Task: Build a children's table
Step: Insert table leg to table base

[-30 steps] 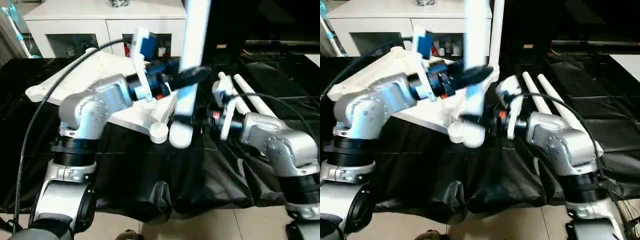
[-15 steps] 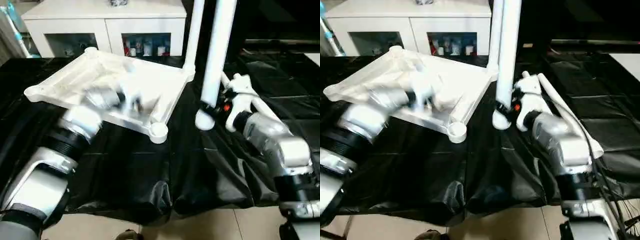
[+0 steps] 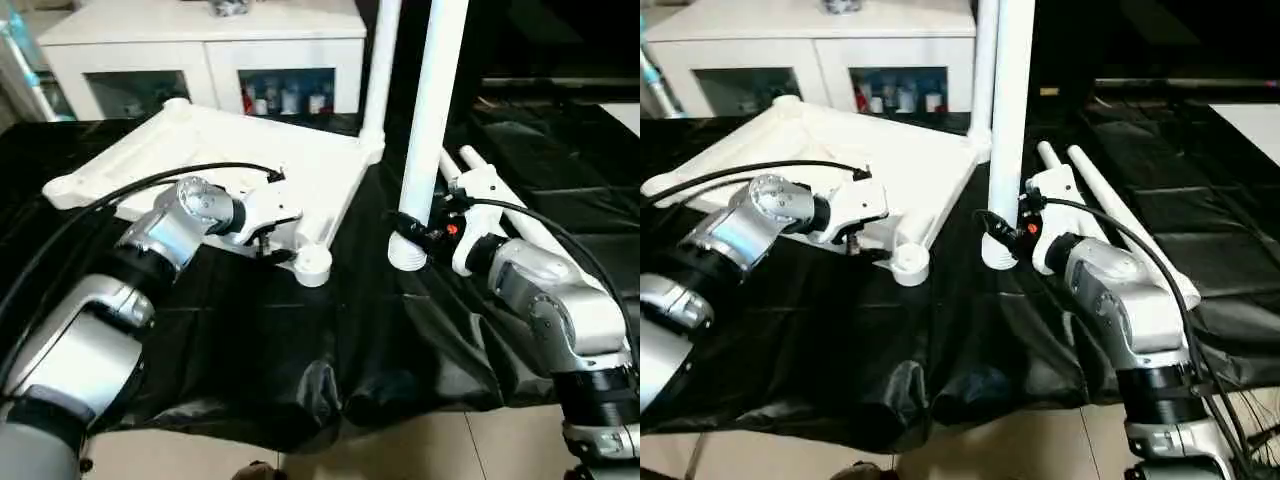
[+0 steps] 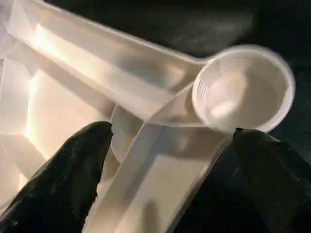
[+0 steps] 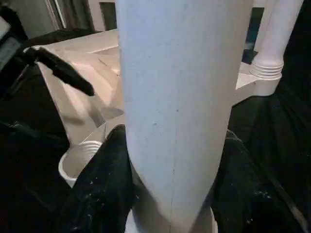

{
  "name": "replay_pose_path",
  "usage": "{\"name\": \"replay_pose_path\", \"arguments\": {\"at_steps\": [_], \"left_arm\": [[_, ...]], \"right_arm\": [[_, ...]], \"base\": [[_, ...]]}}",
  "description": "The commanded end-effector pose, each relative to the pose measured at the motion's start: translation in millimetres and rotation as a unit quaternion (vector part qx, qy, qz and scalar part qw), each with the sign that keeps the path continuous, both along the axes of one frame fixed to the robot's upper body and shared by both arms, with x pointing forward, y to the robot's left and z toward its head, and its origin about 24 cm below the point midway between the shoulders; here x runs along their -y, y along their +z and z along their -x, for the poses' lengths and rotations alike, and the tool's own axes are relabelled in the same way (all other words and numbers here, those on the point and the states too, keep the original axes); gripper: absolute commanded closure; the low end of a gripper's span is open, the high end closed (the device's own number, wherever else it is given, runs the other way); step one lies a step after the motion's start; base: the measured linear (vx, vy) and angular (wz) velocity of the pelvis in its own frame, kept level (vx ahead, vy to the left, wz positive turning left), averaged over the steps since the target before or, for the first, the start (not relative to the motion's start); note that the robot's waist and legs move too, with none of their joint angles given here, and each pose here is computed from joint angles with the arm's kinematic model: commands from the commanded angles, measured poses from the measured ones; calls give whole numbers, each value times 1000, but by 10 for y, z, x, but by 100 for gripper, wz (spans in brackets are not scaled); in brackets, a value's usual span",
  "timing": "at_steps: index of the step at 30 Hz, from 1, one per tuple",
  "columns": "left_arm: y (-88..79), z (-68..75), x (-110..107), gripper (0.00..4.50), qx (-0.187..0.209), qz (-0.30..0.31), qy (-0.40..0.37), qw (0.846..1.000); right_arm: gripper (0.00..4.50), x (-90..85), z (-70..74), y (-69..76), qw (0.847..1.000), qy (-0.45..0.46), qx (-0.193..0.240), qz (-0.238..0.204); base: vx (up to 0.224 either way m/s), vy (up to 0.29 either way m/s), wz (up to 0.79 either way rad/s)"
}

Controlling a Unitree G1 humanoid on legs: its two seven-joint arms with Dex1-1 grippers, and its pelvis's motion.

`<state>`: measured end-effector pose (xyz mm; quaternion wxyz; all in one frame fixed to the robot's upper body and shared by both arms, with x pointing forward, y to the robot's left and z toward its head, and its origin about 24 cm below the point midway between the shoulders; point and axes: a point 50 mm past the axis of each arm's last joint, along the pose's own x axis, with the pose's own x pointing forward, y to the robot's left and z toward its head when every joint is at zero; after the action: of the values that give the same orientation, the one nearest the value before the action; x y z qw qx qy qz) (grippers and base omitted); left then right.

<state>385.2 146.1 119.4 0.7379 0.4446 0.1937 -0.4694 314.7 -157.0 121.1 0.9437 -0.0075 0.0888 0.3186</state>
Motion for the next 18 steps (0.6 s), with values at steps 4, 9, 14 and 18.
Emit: {"name": "replay_pose_path", "arguments": {"at_steps": [4,9,14,18], "left_arm": [[-152,-25,9,0,10,-57,7,998],[-300,15,-8,0,-14,-77,7,997],[-418,66,-39,0,-60,-59,19,996],[-478,101,-74,0,-92,-66,20,993]], "right_arm": [[265,-104,81,49,999,48,6,1],[265,-120,98,43,998,58,4,3],[265,-124,124,36,998,68,1,3],[265,-132,129,35,997,75,0,4]], "base": [[0,0,0],[0,0,0],[0,0,0],[0,0,0]]}}
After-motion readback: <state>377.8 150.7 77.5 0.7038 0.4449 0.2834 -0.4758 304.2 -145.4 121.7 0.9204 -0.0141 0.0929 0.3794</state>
